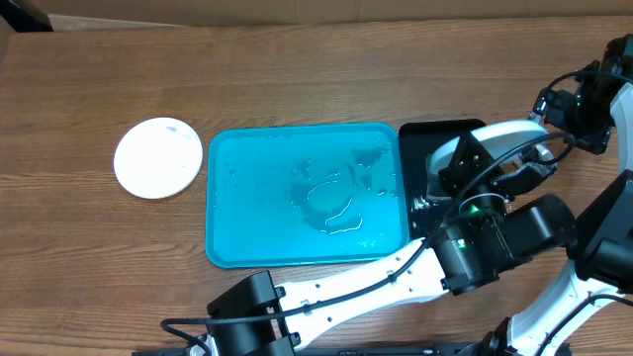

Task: Clean dirty plates on tray and stack at the side
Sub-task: 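Lift the light-blue plate with left gripper and tilt it over the black tray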

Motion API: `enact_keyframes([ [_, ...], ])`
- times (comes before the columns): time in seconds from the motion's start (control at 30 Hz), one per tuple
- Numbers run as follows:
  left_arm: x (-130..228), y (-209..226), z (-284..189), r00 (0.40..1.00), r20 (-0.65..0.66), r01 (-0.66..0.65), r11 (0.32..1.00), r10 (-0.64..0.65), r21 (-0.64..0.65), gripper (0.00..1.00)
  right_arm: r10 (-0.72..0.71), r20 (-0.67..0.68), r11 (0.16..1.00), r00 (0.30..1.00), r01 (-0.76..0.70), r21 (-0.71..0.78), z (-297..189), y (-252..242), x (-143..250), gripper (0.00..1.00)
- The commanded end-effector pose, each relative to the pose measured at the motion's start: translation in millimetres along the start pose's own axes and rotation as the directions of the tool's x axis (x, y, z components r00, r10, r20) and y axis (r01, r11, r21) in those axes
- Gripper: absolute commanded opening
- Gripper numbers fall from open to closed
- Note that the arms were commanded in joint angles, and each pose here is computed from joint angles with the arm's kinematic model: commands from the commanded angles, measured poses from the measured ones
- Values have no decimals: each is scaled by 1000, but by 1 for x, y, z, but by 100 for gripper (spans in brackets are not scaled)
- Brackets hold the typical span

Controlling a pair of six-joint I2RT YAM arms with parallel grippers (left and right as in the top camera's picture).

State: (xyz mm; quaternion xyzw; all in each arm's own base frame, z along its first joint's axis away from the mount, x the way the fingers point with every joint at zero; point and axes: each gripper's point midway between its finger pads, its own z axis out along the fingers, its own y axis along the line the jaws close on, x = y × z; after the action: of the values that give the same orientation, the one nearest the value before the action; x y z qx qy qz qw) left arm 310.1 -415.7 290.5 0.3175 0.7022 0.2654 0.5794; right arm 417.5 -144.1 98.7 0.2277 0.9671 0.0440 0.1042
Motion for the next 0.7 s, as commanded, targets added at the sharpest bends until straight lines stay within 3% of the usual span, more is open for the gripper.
enact_keyframes([
  [0.0,-8,32,-5,999,-15,-32,995,31,-91,4,-9,59,1000,998,9,1,-20,3,-9,100],
  [0.5,-9,28,-5,999,-8,-39,997,39,-71,4,-9,59,1000,998,9,1,-20,3,-9,100],
  [0.67,-9,22,-5,1000,5,23,999,-23,-36,4,-9,59,1000,998,9,1,-20,3,-9,100],
])
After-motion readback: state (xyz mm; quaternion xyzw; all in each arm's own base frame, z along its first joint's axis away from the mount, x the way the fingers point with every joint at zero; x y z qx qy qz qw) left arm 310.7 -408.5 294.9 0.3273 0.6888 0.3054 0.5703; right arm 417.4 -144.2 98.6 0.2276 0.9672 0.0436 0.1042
